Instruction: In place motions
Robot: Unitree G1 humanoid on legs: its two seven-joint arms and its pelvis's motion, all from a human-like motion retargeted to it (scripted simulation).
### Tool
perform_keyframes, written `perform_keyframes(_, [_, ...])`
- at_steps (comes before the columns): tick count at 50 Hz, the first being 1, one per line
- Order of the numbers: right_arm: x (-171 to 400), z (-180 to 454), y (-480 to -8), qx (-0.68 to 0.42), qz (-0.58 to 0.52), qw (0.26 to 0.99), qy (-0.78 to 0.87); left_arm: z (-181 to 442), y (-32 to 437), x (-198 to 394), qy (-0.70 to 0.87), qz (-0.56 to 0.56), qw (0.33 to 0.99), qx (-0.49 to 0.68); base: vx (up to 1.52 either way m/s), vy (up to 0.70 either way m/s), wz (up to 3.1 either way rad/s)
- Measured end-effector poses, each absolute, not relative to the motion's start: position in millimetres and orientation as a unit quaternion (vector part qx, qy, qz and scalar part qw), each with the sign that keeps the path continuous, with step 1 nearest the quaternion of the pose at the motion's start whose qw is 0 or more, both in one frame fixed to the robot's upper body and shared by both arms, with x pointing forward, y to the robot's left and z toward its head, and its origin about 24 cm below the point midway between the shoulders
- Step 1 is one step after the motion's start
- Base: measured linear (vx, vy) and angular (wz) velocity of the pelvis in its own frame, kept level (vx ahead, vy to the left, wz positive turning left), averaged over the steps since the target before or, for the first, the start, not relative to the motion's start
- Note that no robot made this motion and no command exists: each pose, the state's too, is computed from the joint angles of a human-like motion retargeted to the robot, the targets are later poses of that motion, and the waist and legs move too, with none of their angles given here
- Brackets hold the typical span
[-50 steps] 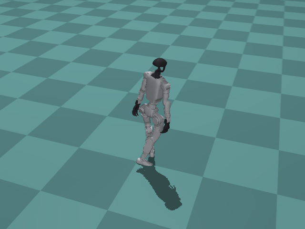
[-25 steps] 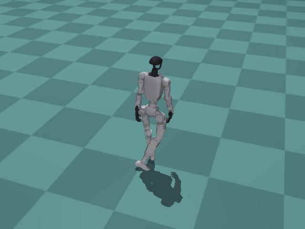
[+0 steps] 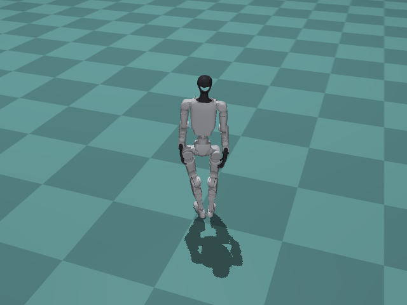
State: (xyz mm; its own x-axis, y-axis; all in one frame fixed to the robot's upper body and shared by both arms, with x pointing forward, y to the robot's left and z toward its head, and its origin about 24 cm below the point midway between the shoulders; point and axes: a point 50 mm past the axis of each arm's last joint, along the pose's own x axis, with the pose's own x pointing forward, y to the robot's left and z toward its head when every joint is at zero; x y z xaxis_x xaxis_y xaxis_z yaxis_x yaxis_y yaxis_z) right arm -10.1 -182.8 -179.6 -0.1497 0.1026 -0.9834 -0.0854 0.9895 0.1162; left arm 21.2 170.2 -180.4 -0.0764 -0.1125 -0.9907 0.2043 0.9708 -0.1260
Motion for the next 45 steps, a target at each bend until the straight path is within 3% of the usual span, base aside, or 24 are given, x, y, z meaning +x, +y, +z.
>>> perform_keyframes(5, [13, -181, -175, -0.046, 0.131, 0.676, 0.724, -180, 172, -9, 0.756, -0.036, 0.653, 0.024, 0.19, -0.05, 0.58])
perform_keyframes(10, [37, -180, -166, -0.088, 0.176, 0.692, 0.695, -178, 166, -27, 0.777, -0.079, 0.625, -0.004, 0.13, 0.00, -0.02])
perform_keyframes(19, [45, -180, -147, -0.067, 0.204, 0.703, 0.679, -179, 170, -19, 0.775, -0.130, 0.618, 0.035, 0.10, 0.00, -0.40])
perform_keyframes(23, [35, -181, -148, -0.085, 0.219, 0.683, 0.692, -179, 173, -11, 0.767, -0.142, 0.622, 0.065, 0.06, 0.00, -0.88])
perform_keyframes(32, [14, -180, -182, -0.273, 0.272, 0.585, 0.714, -179, 175, -4, 0.761, -0.158, 0.624, 0.084, 0.03, 0.00, 0.24])
perform_keyframes(45, [-12, -178, -182, -0.065, 0.138, 0.612, 0.776, -179, 173, -6, 0.764, -0.139, 0.628, 0.055, 0.00, 0.00, 0.00])
